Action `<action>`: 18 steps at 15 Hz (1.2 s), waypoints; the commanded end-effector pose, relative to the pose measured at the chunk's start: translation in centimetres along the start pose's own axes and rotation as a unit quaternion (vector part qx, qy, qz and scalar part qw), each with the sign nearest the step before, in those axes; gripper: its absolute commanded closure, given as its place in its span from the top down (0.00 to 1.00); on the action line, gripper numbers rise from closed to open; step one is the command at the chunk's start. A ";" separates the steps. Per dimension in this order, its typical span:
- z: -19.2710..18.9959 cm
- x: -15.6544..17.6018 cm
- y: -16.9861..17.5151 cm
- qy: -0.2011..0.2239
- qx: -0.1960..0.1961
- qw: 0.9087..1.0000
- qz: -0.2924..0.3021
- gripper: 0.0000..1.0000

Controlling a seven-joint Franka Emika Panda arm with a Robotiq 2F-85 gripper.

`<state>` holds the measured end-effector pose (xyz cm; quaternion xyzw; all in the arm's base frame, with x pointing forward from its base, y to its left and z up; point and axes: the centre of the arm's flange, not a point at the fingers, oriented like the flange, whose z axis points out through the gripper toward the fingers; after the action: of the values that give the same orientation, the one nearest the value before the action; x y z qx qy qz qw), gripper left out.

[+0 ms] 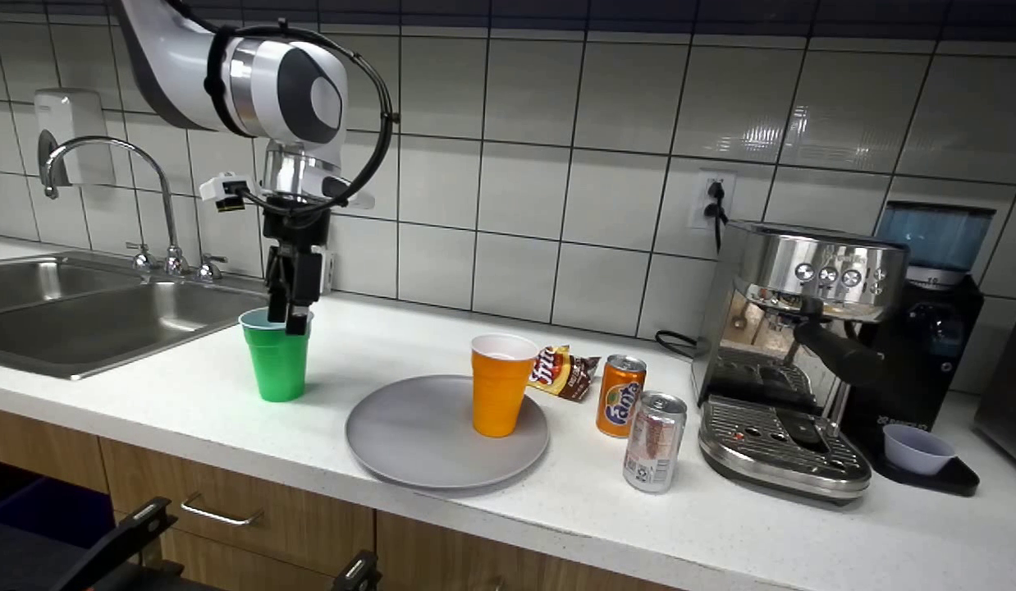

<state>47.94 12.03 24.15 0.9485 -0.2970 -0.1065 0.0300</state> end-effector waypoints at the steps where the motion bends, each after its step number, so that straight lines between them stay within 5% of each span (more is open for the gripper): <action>1: -0.2 0.4 -0.6 -0.016 -0.006 1.000 -0.001 1.00; 5: 0.2 0.6 -0.6 -0.018 -0.008 1.000 0.001 0.99; 6: 0.2 0.7 -0.5 -0.017 -0.008 1.000 0.003 0.75; 8: 0.3 0.7 -0.5 -0.018 -0.009 1.000 0.004 0.70; 16: 0.1 0.7 -0.4 -0.018 -0.007 1.000 0.004 0.07; 18: 0.0 0.7 -0.4 -0.017 -0.007 1.000 0.004 0.00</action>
<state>48.21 11.81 23.28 0.9466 -0.2996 -0.1144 0.0340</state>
